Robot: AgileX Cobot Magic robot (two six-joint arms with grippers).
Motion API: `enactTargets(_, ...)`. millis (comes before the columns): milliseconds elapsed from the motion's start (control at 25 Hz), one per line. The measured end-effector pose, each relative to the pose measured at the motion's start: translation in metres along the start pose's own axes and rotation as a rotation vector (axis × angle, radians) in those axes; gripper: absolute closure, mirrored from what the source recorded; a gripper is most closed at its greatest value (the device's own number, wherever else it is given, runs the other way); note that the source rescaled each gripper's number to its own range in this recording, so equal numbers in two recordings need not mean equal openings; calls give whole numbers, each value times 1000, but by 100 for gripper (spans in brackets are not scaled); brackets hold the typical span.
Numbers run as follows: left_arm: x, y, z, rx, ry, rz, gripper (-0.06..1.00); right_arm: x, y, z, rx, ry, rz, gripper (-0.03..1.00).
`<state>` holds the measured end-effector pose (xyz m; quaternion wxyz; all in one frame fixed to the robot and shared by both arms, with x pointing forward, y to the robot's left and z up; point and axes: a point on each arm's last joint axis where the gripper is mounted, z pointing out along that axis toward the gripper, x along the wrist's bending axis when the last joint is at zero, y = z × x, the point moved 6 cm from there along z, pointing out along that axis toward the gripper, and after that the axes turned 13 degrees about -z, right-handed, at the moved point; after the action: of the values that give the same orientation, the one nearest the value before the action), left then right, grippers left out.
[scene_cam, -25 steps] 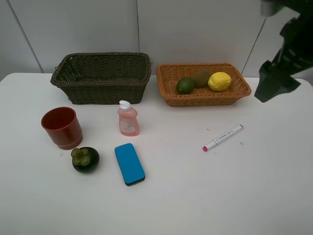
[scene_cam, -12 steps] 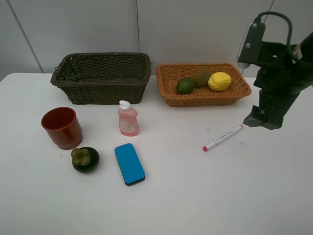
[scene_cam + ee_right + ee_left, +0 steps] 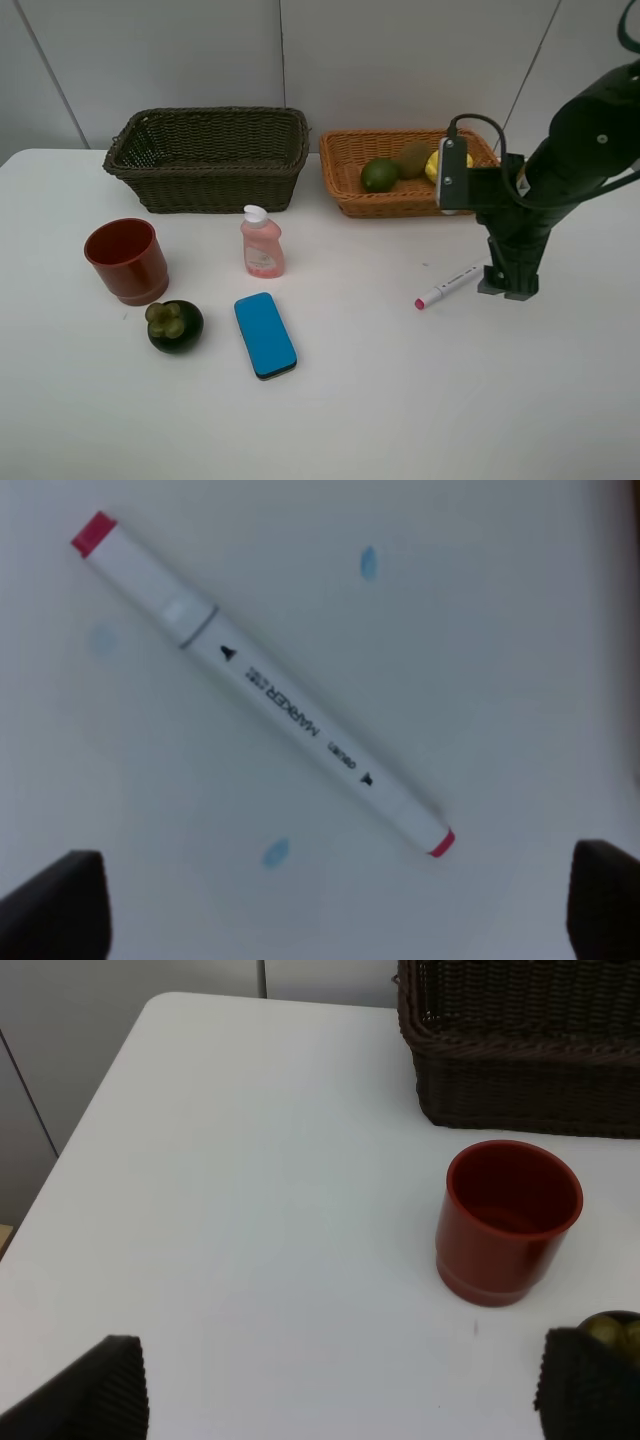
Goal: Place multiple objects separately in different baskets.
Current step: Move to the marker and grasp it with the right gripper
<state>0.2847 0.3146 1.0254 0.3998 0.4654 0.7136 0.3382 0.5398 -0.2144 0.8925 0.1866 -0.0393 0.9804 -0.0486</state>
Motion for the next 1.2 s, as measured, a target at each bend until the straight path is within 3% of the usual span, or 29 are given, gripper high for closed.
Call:
enactTargets(320, 0, 0, 0, 0, 0, 0, -5, 6, 7, 10, -27, 44, 0, -3)
enactTargets(600, 0, 0, 0, 0, 0, 0, -5, 10, 5, 5, -20, 106, -155, -3)
enactTargets(960, 0, 0, 0, 0, 0, 0, -5, -4, 12, -3, -41, 237, -264, -3)
enactTargets(1200, 0, 0, 0, 0, 0, 0, -5, -19, 19, 9, -46, 246, -316, -3)
